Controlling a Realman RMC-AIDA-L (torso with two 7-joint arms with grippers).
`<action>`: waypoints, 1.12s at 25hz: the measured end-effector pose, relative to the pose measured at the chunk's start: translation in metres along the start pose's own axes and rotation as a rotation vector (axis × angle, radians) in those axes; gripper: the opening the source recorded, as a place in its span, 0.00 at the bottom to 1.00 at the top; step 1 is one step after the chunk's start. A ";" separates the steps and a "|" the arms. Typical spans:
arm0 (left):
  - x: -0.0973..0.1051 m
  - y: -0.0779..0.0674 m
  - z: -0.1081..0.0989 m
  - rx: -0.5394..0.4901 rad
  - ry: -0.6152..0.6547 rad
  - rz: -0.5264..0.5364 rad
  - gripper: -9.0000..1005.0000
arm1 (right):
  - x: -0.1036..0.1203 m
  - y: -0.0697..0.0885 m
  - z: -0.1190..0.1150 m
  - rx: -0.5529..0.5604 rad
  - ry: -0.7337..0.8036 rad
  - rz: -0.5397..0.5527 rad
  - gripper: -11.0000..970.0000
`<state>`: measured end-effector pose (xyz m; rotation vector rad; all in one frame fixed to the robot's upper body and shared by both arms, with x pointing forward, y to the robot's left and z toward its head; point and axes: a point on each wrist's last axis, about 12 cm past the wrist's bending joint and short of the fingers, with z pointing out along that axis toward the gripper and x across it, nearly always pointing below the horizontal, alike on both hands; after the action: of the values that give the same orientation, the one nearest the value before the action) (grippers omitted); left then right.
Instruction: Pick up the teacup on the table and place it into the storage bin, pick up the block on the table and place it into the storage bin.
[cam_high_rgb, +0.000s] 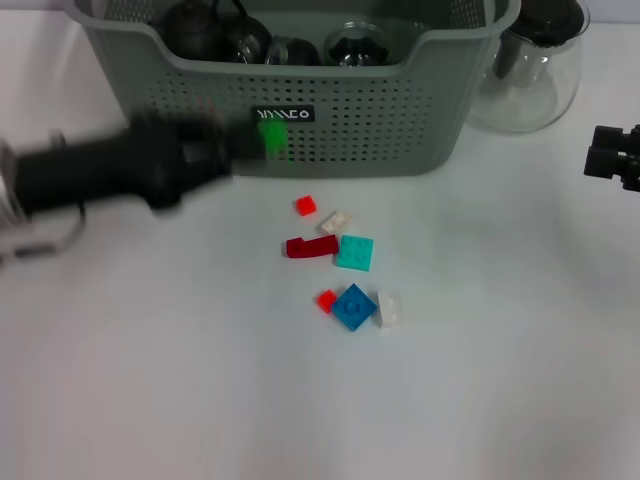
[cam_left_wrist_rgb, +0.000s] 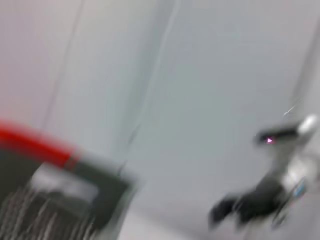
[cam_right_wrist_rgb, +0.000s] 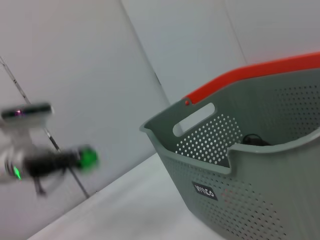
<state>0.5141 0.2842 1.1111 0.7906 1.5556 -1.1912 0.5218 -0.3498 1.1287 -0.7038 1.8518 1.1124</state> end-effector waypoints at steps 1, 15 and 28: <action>-0.022 0.001 0.001 0.037 -0.031 0.003 0.21 | 0.000 0.000 0.000 -0.001 0.000 -0.001 0.53; -0.139 0.096 0.105 -0.528 0.451 -0.044 0.24 | 0.003 0.001 0.002 -0.002 -0.003 -0.003 0.53; -0.140 0.077 0.104 -0.498 0.336 -0.067 0.27 | 0.003 0.001 0.003 -0.004 0.009 -0.005 0.53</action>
<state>0.6589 0.2178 1.2168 0.6251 2.0594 -0.6841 0.5208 -0.3472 1.1258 -0.7156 1.8551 1.1117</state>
